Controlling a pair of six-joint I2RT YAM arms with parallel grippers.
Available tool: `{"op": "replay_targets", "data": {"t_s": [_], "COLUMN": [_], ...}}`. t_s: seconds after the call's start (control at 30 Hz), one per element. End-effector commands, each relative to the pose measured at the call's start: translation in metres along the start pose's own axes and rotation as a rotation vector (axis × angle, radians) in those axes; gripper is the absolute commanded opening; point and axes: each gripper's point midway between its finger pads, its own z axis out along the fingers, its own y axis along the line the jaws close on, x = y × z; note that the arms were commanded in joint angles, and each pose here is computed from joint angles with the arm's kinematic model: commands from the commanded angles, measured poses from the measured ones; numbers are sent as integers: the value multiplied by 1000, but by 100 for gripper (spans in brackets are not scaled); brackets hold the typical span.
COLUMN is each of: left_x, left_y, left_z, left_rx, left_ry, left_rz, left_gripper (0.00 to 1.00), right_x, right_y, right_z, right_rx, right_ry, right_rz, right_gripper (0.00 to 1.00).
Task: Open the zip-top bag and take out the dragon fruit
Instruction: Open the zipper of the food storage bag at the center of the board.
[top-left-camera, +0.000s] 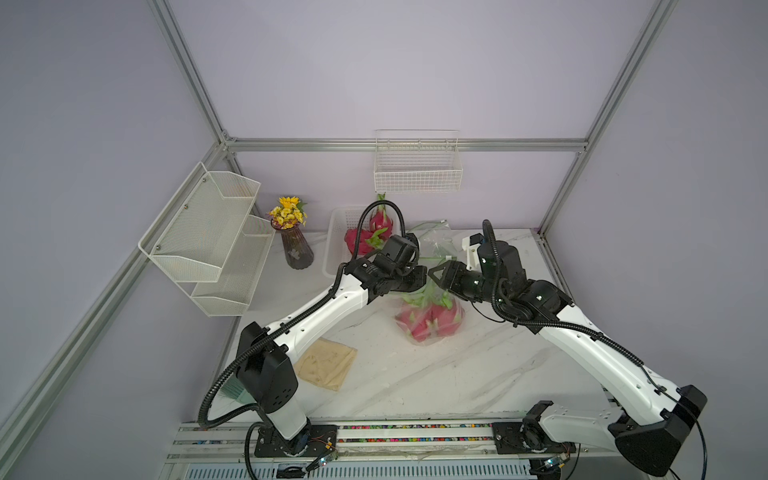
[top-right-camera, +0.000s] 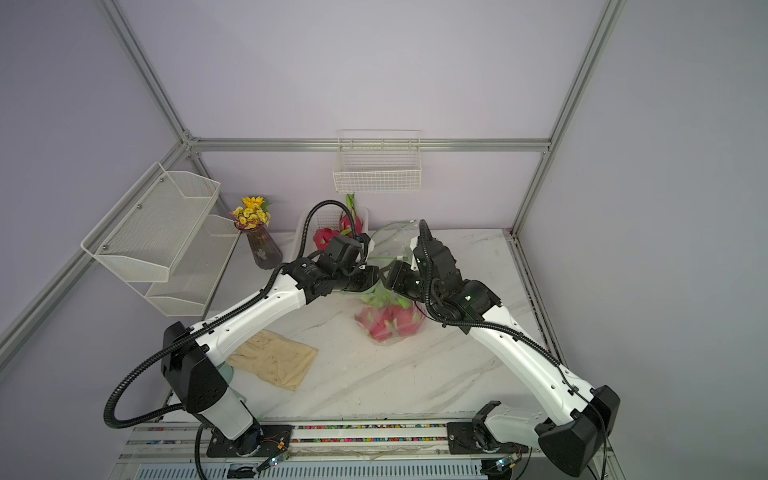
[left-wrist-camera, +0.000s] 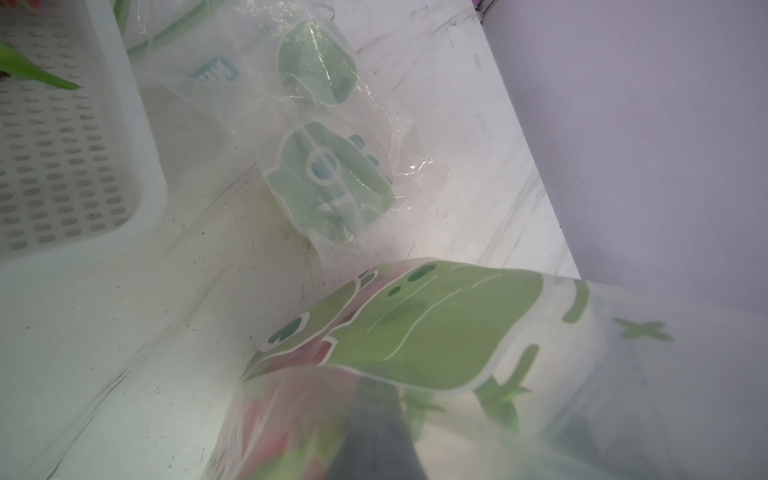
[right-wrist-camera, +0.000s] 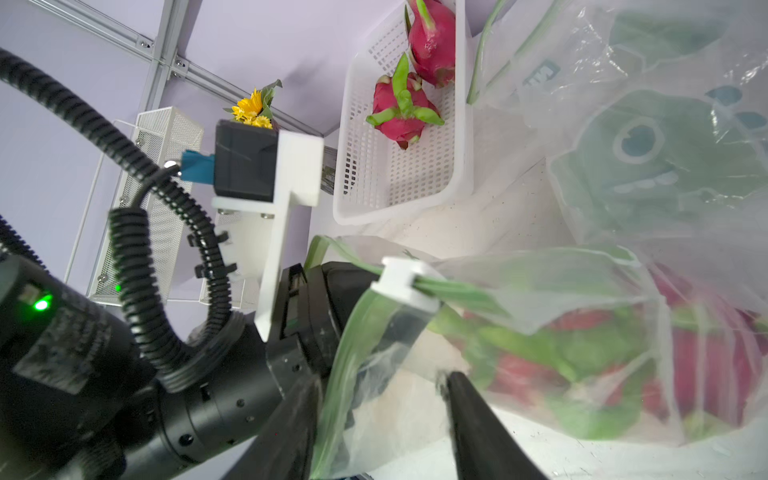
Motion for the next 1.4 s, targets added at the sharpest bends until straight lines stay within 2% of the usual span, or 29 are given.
{"op": "replay_targets", "data": {"t_s": [0.0,0.17,0.33,0.43,0.53,0.6,0.63,0.8,0.9,0.97,1.37], "left_x": [-18,-18,-18,-18,-19,-20,-22,-32,-30,-25,-12], "left_y": [-13,-12,-13,-13,-14,-14,-15,-33,-54,-63,-76], "left_z": [-21,-22,-24,-24,-25,-26,-29,-48,-57,-58,-48], "left_rx": [55,52,55,56,59,61,61,142,251,295,369], "left_ry": [-75,-80,-84,-83,-85,-89,-96,-122,-105,-69,10], "left_rz": [-17,-17,-18,-18,-16,-10,-7,78,158,196,197], "left_gripper": [0,0,0,0,0,0,0,6,19,24,33], "right_x": [-1,3,10,10,10,8,6,3,5,5,2], "right_y": [-5,-10,-12,-11,-9,-8,-7,10,10,16,12], "right_z": [7,15,21,22,21,18,16,-4,-18,-29,-74], "right_rx": [25,55,53,47,45,54,56,39,74,65,195], "right_ry": [-10,16,40,42,43,39,36,66,101,111,200], "right_rz": [29,27,33,30,24,12,5,-45,-80,-108,-300], "right_gripper": [53,52,47,36,18,2,0,0,0,0,0]}}
